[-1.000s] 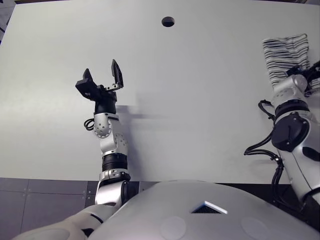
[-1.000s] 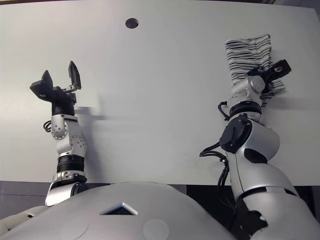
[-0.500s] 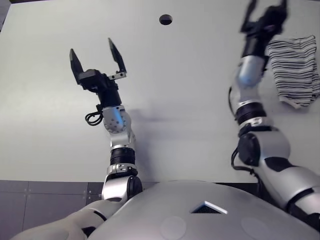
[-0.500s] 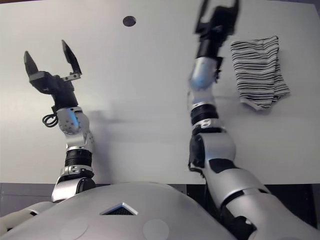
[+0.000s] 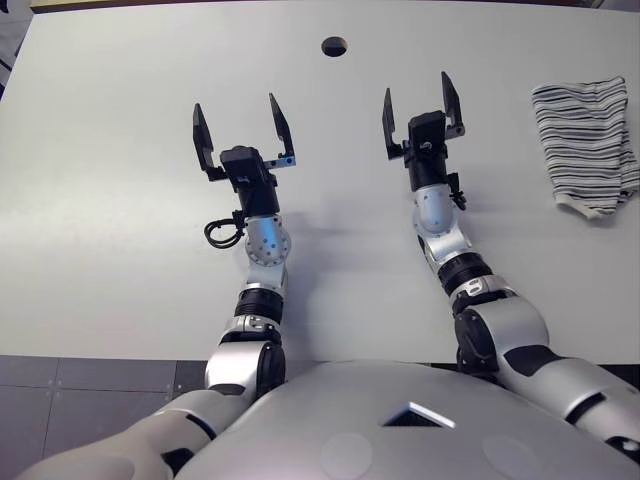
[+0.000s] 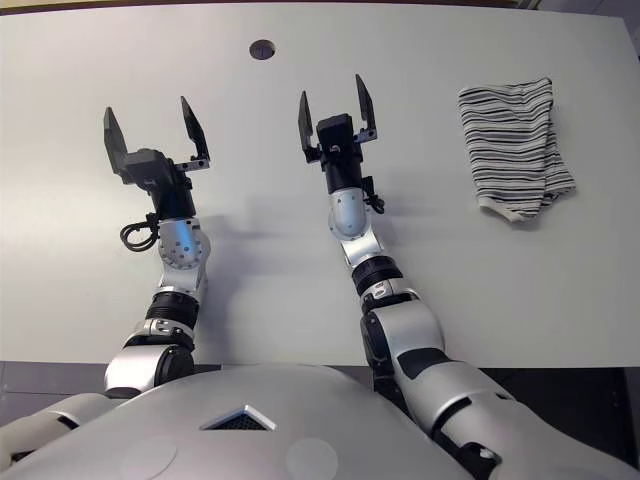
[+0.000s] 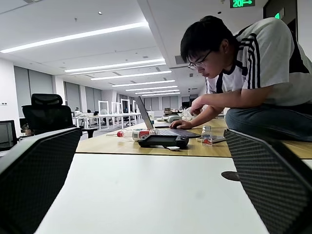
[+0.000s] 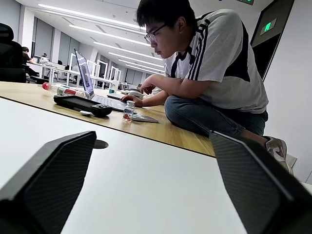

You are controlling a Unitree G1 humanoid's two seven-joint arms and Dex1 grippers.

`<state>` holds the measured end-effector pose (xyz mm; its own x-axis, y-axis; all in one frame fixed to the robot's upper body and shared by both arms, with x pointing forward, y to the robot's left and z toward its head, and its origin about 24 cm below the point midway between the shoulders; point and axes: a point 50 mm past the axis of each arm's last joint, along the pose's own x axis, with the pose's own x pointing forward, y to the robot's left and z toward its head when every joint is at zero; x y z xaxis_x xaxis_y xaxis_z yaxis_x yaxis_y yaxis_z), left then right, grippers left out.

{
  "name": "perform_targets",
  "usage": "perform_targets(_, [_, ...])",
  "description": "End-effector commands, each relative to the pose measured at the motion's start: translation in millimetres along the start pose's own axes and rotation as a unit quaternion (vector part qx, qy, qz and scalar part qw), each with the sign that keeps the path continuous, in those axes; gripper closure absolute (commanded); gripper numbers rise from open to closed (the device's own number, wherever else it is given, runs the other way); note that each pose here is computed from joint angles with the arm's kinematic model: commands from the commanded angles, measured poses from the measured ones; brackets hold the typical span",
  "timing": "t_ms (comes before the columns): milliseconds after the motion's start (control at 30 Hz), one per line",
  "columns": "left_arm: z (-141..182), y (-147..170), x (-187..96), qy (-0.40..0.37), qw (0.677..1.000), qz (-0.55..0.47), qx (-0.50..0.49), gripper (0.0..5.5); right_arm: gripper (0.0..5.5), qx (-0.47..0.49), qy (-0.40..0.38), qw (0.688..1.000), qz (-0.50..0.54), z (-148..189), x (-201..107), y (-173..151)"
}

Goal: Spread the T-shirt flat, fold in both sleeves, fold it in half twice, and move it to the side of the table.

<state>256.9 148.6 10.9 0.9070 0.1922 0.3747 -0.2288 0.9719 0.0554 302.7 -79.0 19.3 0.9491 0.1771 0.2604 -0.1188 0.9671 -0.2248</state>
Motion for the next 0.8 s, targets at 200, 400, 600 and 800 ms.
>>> perform_targets(200, [-19,0,-29,0.053,0.999,0.002,0.000,0.00,0.66,-0.006,0.007,1.000,0.009,-4,-9,6])
perform_targets(400, [-19,-8,-29,0.053,0.999,-0.007,-0.012,0.00,0.28,0.000,0.012,1.000,-0.008,-6,-10,1])
perform_targets(600, [-19,-11,-25,0.054,0.998,-0.013,-0.011,0.00,0.28,-0.002,0.011,1.000,-0.007,-6,-10,2])
perform_targets(800, [-22,-11,-25,0.060,0.998,-0.013,-0.008,0.00,0.64,-0.007,0.006,1.000,-0.008,-5,-9,2])
